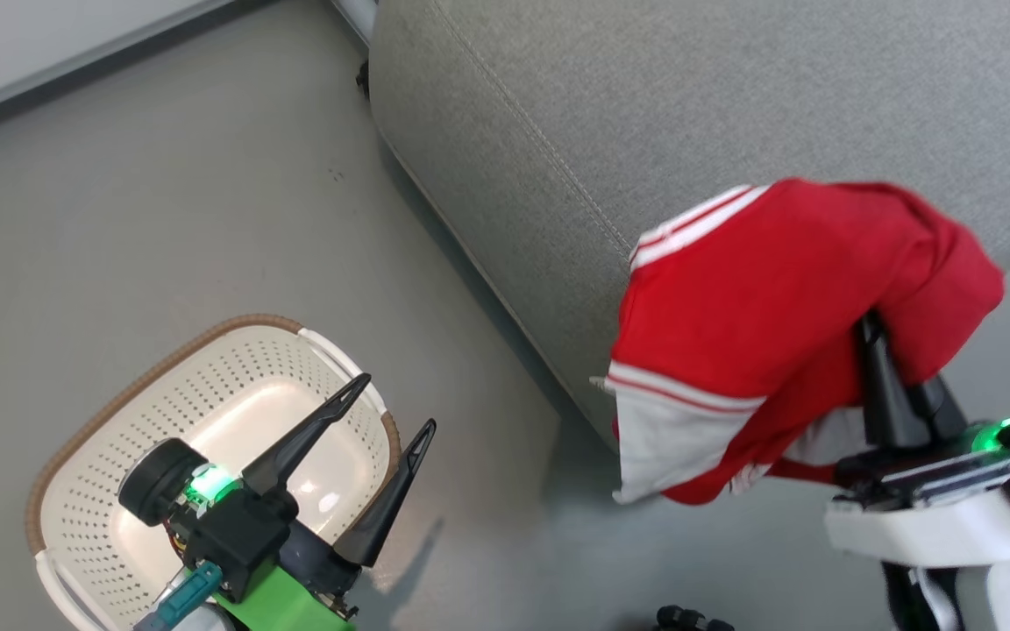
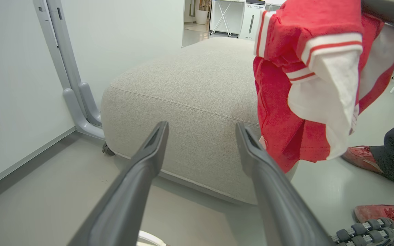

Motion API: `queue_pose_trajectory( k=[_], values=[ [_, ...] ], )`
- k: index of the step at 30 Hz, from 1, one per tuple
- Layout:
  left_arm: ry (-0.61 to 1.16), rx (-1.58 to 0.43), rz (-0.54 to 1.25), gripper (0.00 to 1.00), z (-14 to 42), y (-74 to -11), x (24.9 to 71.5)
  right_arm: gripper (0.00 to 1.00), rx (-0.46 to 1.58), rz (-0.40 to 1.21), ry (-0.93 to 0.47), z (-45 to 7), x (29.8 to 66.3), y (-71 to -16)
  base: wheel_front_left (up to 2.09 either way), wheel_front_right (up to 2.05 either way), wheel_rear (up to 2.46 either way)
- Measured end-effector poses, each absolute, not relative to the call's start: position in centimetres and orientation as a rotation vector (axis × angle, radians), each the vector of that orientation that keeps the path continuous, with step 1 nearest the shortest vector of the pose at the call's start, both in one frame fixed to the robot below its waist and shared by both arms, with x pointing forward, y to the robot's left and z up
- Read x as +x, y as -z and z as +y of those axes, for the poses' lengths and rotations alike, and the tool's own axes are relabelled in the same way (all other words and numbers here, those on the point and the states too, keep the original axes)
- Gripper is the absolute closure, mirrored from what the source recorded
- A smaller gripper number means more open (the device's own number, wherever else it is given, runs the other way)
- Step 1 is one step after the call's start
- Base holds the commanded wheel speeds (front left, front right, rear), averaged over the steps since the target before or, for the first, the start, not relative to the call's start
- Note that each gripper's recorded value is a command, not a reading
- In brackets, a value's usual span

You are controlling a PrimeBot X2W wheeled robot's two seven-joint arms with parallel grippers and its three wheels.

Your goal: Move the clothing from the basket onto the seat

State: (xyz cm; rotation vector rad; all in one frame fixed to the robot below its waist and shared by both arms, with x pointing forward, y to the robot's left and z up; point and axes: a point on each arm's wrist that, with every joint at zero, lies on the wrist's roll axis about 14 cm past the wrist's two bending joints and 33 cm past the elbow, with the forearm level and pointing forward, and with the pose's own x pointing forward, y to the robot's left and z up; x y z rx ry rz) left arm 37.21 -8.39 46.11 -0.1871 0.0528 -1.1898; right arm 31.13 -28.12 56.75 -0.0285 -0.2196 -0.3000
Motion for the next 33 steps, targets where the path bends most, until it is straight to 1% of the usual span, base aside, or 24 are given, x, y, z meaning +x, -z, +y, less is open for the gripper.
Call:
queue_pose_trajectory(
  k=[4, 10, 14, 19, 22, 26, 29, 33],
  values=[
    [1.235, -0.22, 0.08, 0.0, -8.9, -44.7, 37.0, 1.0, -0.051, -0.35, 0.346, -30.9, 33.3, -60.6, 0.0, 0.0, 0.0],
    [1.281, -0.263, 0.052, 0.0, -9.3, -44.1, 38.2, 1.0, -0.138, -0.483, 0.376, -33.9, 38.5, -64.4, 0.0, 0.0, 0.0],
    [1.257, -0.251, 0.054, 0.0, -8.0, -42.7, 39.9, 1.0, -0.154, -0.539, 0.406, -35.8, 42.4, -65.4, 0.0, 0.0, 0.0],
    [1.204, -0.24, 0.097, 0.0, -5.8, -39.7, 42.0, 1.0, -0.159, -0.603, 0.453, -37.7, 47.3, -65.8, 0.0, 0.0, 0.0],
    [1.186, -0.235, 0.11, 0.0, -5.0, -38.4, 42.6, 1.0, -0.168, -0.577, 0.482, -38.5, 49.6, -64.1, 0.0, 0.0, 0.0],
    [1.154, -0.235, 0.125, 0.0, -4.0, -36.9, 43.4, 1.0, -0.186, -0.475, 0.54, -40.1, 51.5, -59.6, 0.0, 0.0, 0.0],
    [1.128, -0.236, 0.146, 0.0, -3.2, -35.8, 43.8, 1.0, -0.187, -0.364, 0.607, -41.9, 51.7, -55.1, 0.0, 0.0, 0.0],
    [1.085, -0.231, 0.178, 0.0, -1.9, -34.5, 44.2, 1.0, -0.166, -0.23, 0.688, -43.9, 50.8, -49.7, 0.0, 0.0, 0.0]
  ],
)
